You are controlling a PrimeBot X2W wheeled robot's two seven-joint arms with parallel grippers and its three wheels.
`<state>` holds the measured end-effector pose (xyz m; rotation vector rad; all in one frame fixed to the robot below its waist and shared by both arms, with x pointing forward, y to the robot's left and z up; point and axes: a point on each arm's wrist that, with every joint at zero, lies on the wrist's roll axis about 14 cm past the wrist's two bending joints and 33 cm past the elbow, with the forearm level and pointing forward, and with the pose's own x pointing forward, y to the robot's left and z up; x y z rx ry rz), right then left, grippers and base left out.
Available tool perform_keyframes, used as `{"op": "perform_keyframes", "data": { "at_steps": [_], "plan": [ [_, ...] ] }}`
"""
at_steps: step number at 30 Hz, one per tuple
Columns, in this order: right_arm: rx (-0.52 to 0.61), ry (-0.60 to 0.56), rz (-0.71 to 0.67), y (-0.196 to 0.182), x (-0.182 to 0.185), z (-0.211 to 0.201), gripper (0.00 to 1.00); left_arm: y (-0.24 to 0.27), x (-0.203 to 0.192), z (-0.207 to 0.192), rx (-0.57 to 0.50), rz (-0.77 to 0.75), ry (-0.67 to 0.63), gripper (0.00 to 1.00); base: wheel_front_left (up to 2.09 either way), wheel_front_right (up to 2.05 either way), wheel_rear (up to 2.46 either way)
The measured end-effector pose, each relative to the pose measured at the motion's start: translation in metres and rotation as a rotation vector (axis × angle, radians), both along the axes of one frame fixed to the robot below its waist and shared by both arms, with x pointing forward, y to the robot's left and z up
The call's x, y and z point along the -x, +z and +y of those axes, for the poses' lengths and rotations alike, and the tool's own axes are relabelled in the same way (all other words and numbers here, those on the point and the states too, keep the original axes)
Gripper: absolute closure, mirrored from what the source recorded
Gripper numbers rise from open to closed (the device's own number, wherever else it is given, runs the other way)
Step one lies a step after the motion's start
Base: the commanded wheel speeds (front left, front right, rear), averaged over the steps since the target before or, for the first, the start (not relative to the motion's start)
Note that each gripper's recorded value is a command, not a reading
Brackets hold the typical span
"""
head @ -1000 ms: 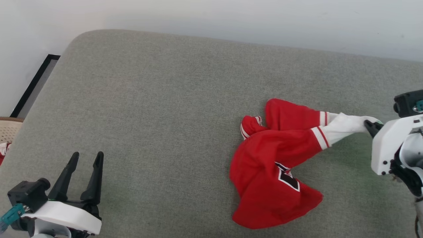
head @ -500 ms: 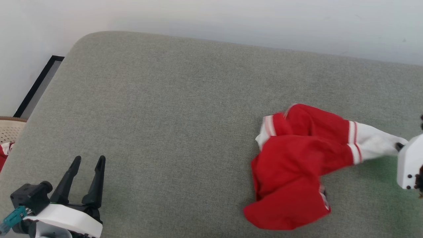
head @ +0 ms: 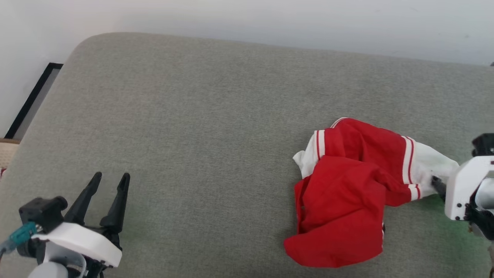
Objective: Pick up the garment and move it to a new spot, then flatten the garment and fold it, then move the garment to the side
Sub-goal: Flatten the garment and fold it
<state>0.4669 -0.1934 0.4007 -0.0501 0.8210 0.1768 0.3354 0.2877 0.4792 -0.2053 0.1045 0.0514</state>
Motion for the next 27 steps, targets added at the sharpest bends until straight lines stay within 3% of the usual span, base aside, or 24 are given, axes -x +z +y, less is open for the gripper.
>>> {"op": "perform_keyframes", "data": {
  "at_steps": [5,11,19,27],
  "plan": [
    [-0.031,0.006,-0.075,0.024,-0.003,0.002,0.0,0.008,-0.019,-0.016,-0.003,0.038,-0.093,0.0,0.0,0.0,0.0],
    [-0.063,-0.013,-0.29,0.073,-0.006,-0.005,0.0,0.024,-0.05,-0.05,0.008,0.095,-0.255,0.0,0.0,0.0,0.0],
    [-0.136,-0.116,-0.604,0.134,0.011,-0.016,0.0,0.05,-0.095,-0.107,-0.011,0.195,-0.47,0.0,0.0,0.0,0.0],
    [-0.135,-0.229,-0.794,0.155,0.038,-0.034,0.0,0.047,-0.126,-0.17,-0.046,0.354,-0.645,0.0,0.0,0.0,0.0]
  ]
}}
